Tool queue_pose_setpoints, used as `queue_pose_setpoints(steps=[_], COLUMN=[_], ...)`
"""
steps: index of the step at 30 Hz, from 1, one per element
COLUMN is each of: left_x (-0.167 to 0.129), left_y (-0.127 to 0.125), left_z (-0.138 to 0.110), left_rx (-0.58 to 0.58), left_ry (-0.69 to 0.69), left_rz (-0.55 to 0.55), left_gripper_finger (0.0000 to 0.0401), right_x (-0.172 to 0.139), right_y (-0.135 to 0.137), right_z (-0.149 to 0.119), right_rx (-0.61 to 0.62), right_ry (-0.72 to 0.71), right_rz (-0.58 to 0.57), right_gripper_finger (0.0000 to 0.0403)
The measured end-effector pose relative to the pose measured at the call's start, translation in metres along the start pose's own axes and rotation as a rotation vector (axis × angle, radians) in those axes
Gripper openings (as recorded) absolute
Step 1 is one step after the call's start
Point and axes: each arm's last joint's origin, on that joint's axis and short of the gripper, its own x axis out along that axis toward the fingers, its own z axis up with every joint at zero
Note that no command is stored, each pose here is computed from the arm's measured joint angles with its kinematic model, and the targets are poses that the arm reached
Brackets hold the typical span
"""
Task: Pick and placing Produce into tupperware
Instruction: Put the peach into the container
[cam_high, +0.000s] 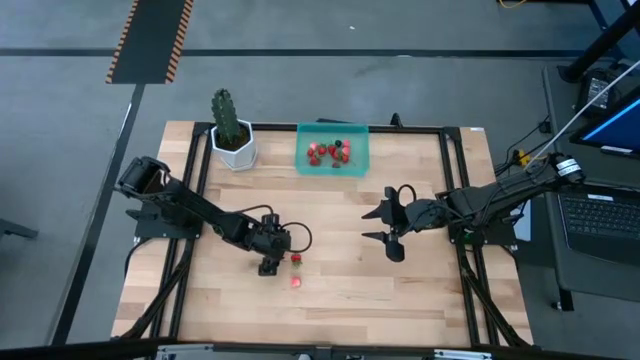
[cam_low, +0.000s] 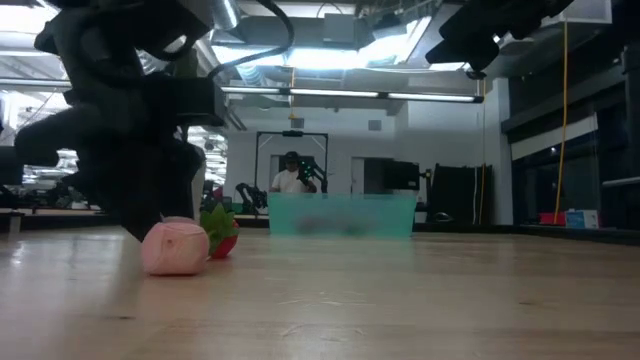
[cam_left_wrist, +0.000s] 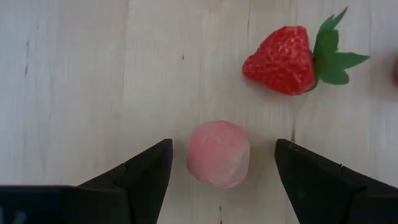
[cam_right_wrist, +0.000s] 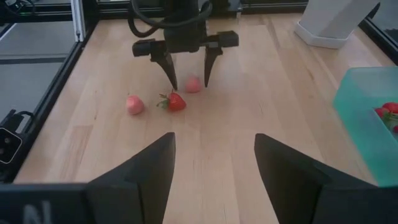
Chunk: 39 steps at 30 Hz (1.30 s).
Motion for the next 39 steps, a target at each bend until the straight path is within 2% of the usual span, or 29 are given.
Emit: queue_pose_setpoints(steps=[7, 11, 16, 29, 34, 39], left_x=[0.004, 0.005, 0.006, 0.007, 0.0, -0.027], left_y=[0.005, 0.009, 0.013, 0.018, 0.018, 0.024], left_z=[0.002, 0.003, 0.004, 0.006, 0.006, 0.027], left_rx=[-0.028, -0.049, -0.066, -0.085, -0.11, -0.118], left_ry=[0.005, 0.017, 0.032, 0.037, 0.041, -0.051], left_rz=[-0.009, -0.039, -0.075, -0.09, -0.12, -0.149], left_gripper_finger=[0.0274, 0.0257, 0.0215, 0.0086, 0.0082, 0.0097], right_x=[0.0, 0.0, 0.0, 0.0, 0.0, 0.0], right_y=[0.0, 0.0, 0.0, 0.0, 0.0, 0.0], right_z=[0.0, 0.0, 0.0, 0.0, 0.0, 0.0], right_rx=[-0.002, 0.003, 0.022, 0.024, 0.025, 0.024], right_ry=[0.001, 0.001, 0.001, 0.004, 0.005, 0.004], right_rz=[0.0, 0.0, 0.0, -0.001, -0.001, 0.0], right_gripper_finger=[0.0222, 0.0222, 0.0222, 0.0222, 0.0222, 0.0222])
